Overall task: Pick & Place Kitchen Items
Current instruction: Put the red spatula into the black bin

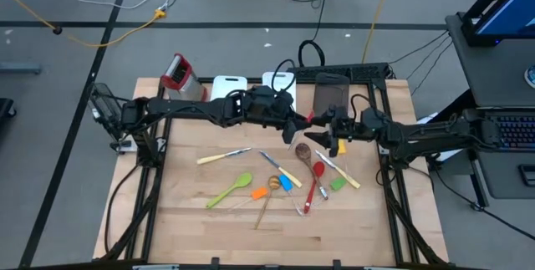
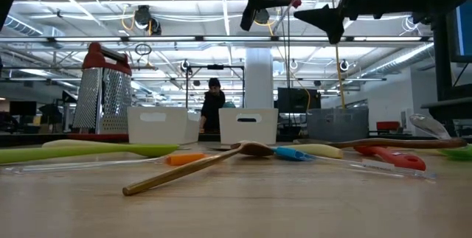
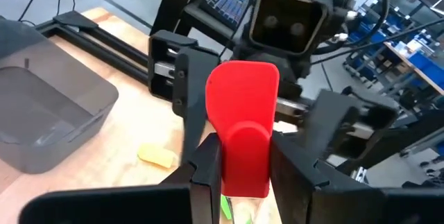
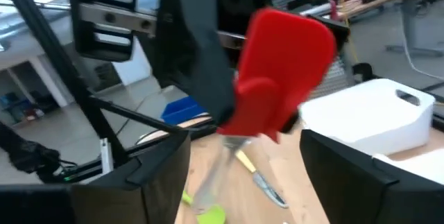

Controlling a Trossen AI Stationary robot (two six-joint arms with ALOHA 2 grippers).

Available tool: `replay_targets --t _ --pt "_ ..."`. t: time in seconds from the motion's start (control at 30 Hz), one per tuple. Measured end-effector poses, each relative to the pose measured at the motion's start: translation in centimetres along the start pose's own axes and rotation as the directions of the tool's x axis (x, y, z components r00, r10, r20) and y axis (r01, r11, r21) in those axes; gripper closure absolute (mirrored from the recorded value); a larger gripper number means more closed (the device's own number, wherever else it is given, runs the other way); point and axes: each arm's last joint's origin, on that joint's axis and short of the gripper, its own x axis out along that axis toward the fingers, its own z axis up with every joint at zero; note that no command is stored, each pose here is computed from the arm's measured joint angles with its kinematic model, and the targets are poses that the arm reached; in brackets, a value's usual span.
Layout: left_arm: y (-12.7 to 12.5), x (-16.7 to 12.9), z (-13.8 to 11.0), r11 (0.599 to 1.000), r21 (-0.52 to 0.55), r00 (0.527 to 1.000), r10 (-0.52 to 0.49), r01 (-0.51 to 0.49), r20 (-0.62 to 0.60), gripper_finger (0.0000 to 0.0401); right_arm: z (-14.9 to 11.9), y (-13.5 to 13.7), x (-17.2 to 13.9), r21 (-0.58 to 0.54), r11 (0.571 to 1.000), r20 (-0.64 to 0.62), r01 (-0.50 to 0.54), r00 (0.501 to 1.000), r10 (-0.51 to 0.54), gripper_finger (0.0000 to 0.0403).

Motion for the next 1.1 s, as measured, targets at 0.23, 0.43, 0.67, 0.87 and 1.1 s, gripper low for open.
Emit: replay_targets --t 0.23,0.43,0.67,0.87,1.1 --pt "-0.3 0.0 0.5 0.999 -0.008 0.998 -0.044 0.044 0.041 0.0317 -0.2 -0.2 0.2 0.056 0.998 -0.013 -0.001 1.0 0.001 0.01" --pt "-0.8 0.0 0.3 0.998 -0.009 0.997 -0.061 0.061 0.043 0.0317 0.1 -0.6 0.8 0.087 0.996 0.049 -0.013 0.999 0.009 0.0085" --pt "-0.8 0.0 0.4 0.998 -0.009 0.997 -0.059 0.06 0.052 0.0318 -0.1 -0.7 1.2 0.11 0.994 0.064 -0.024 0.998 0.018 0.0081" --pt "-1.1 0.1 0.3 0.998 -0.016 0.996 -0.066 0.067 0.054 0.0318 -0.2 -0.8 1.6 0.134 0.99 0.081 -0.036 0.996 0.025 0.01" --pt "-1.3 0.1 0.1 0.998 -0.018 0.997 -0.063 0.064 0.053 0.0318 -0.2 -0.8 1.7 0.141 0.989 0.09 -0.046 0.995 0.034 0.0137"
